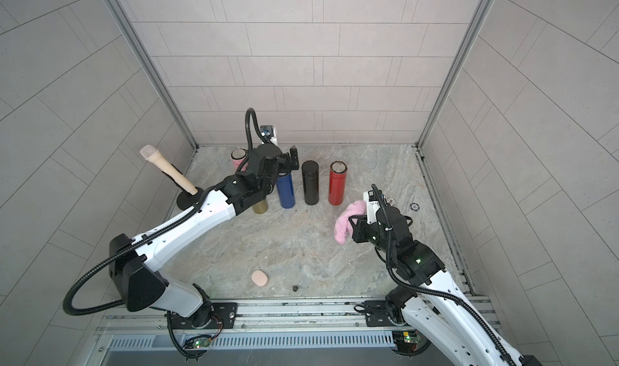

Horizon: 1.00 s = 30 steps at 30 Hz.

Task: Wipe the surface of the thermos
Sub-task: Place the thermos at the center of the board, then pick up the thermos from the center of the board.

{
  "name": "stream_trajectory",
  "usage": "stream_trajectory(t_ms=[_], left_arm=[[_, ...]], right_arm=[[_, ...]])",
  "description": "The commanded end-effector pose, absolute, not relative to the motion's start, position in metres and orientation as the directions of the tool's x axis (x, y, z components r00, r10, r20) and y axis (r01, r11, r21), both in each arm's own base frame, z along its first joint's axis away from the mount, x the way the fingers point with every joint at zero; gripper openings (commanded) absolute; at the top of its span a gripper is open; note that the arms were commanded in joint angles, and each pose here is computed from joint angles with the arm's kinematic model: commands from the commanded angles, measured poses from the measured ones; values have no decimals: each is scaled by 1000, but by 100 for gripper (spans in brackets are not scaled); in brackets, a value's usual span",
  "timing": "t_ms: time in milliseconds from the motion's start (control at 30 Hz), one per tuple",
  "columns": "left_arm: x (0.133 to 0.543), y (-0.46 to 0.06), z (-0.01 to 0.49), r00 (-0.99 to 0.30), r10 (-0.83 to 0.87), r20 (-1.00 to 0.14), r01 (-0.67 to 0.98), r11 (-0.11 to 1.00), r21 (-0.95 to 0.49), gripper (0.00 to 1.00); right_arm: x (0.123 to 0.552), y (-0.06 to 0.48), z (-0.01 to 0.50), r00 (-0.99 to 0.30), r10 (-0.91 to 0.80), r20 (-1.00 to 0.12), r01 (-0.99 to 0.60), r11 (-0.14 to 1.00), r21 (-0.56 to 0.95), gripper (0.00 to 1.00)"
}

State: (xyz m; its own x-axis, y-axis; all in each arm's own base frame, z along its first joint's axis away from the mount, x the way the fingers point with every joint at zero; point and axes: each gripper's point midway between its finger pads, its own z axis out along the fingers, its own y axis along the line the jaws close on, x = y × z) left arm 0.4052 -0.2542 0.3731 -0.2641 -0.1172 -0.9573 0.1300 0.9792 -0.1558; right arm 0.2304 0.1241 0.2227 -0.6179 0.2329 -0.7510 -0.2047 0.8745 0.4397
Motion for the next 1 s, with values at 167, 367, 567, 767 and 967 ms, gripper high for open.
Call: stream_trajectory(t_ms=[167,367,567,767,967], left_arm=[[392,-368,339,-435,146,-889,433,899,-64,100],[398,-407,308,-466,177,-867,457,887,-64,96],[409,-423,274,-513,204,-834,457,887,-64,94],[417,-432,255,-543,195,-817,435,897,-74,92],[426,-432,235,-567,202,-799,413,909,-64,93]], right_arm=[[231,91,185,-645,338,-685,-12,892,452,0],[229,89,174,-658,356,-664,3,883,470,0],[230,88,171,-659,362,-660,4,879,477,0],[231,88,173,-654,365,-663,-1,875,483,0],[229,87,169,-664,365,-653,3,874,485,0]])
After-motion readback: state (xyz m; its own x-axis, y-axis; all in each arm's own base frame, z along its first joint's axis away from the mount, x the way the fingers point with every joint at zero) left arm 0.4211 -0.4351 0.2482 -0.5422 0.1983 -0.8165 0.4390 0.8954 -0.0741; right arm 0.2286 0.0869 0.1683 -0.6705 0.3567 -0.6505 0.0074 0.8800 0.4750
